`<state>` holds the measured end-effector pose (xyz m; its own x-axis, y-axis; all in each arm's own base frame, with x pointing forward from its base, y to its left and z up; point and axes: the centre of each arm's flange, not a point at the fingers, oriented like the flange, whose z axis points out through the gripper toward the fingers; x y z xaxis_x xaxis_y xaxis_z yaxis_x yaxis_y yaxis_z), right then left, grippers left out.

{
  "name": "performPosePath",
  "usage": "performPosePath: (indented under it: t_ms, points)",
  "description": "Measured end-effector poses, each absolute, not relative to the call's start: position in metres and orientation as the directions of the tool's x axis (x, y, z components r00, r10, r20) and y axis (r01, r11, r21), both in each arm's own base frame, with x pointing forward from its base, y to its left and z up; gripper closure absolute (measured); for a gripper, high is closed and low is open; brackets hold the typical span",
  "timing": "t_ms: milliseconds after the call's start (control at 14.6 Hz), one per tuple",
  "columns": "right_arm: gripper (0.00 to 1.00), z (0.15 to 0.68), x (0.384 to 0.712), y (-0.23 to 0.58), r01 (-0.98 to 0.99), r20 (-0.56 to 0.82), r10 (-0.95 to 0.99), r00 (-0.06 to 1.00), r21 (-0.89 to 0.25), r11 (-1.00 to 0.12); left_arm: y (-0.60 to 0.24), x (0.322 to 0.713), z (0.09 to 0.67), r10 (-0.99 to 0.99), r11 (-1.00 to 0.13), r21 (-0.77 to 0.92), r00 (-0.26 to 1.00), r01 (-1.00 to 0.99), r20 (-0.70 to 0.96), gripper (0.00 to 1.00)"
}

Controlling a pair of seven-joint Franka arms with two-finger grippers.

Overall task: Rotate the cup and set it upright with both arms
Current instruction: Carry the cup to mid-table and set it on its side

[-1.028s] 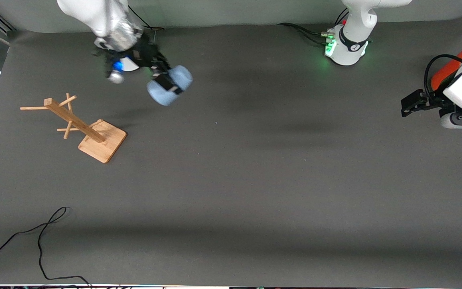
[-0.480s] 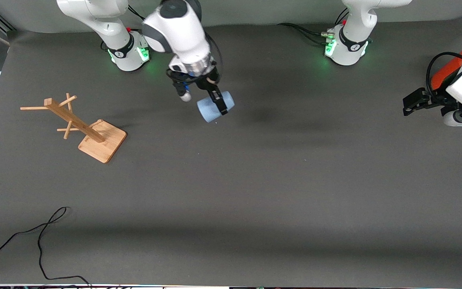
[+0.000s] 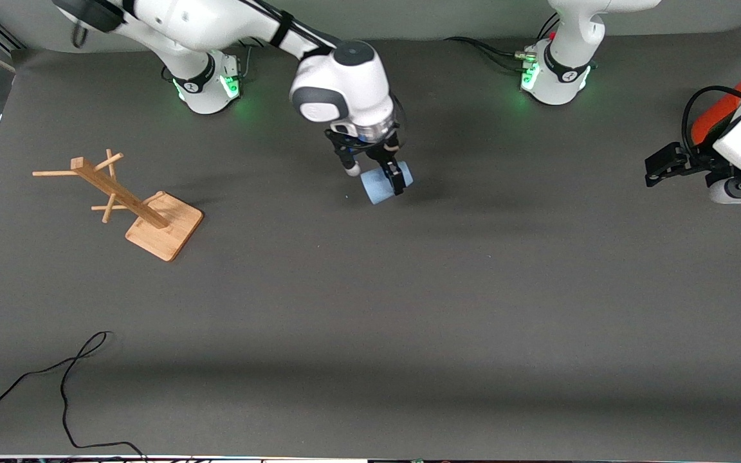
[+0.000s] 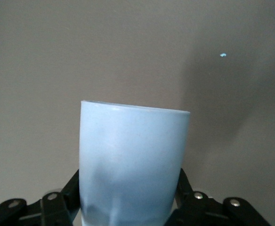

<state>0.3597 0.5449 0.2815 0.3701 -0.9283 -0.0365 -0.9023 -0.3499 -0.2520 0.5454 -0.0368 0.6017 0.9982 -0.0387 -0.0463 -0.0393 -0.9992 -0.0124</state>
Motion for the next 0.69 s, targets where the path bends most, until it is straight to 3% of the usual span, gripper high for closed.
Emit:
performPosePath:
  t_ms: [548, 685]
  points:
    - [0.21, 0.203, 0.338, 0.584, -0.898, 0.071, -0.922, 0.382, -0.208, -0.388, -0.037, 0.544, 0.598, -0.040, -0.999, -0.013, 0.997, -0.041, -0.060, 0.00]
    - [0.08, 0.198, 0.339, 0.585, -0.899, 0.075, -0.923, 0.378, -0.206, -0.386, -0.037, 0.544, 0.598, -0.040, -0.999, -0.013, 0.997, -0.041, -0.060, 0.00]
